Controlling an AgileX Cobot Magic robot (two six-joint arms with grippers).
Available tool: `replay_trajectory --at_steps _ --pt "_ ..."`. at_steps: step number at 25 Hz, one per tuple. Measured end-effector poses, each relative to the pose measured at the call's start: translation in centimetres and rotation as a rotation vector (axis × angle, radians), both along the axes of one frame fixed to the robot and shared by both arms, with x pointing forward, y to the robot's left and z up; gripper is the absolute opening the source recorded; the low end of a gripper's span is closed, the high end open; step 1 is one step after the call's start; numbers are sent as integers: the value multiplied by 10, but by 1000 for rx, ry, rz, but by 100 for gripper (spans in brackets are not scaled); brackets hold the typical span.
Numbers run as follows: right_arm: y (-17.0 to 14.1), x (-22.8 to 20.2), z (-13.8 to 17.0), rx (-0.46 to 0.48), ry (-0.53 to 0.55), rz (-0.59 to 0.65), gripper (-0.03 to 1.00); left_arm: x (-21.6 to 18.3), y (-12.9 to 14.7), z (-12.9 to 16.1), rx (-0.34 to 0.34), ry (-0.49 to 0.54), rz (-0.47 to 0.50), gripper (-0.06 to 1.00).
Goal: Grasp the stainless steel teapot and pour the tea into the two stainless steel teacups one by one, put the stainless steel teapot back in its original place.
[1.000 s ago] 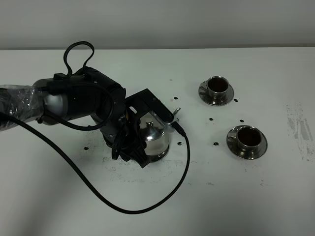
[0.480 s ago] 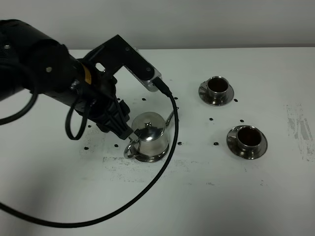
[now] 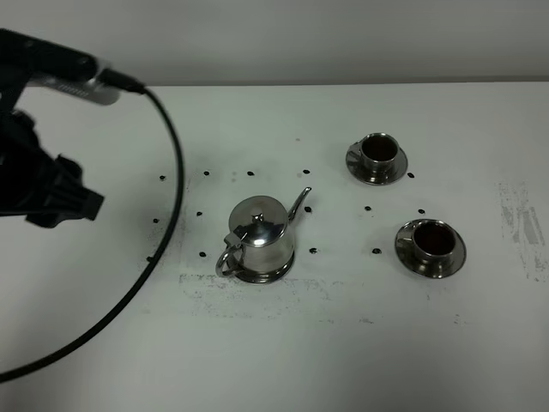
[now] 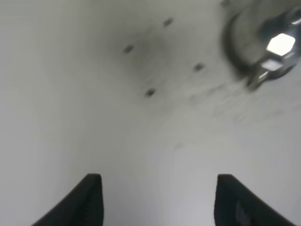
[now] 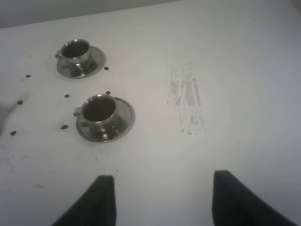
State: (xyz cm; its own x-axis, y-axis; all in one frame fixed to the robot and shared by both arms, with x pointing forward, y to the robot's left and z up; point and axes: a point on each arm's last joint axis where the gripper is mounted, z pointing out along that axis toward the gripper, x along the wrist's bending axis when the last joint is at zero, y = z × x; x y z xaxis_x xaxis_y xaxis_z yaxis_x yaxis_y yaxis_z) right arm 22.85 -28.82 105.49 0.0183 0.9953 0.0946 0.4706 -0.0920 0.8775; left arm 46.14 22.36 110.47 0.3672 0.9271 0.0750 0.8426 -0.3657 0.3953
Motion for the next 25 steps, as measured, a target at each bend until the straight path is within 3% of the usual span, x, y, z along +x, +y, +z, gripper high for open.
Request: replay_trajectory --at_steps 5,10,15,21,25 --pt "0 0 0 0 0 0 44 -59 57 -7 -48 -36 222 51" --pt "0 0 0 0 0 0 44 -128 78 -24 -65 -103 344 51" --pt "0 0 0 0 0 0 44 -175 78 -47 -105 -181 366 51" --pt "0 0 0 0 0 0 44 -194 75 -72 -154 -274 359 51" --pt "0 0 0 0 0 0 44 -208 76 -74 -169 -357 370 51"
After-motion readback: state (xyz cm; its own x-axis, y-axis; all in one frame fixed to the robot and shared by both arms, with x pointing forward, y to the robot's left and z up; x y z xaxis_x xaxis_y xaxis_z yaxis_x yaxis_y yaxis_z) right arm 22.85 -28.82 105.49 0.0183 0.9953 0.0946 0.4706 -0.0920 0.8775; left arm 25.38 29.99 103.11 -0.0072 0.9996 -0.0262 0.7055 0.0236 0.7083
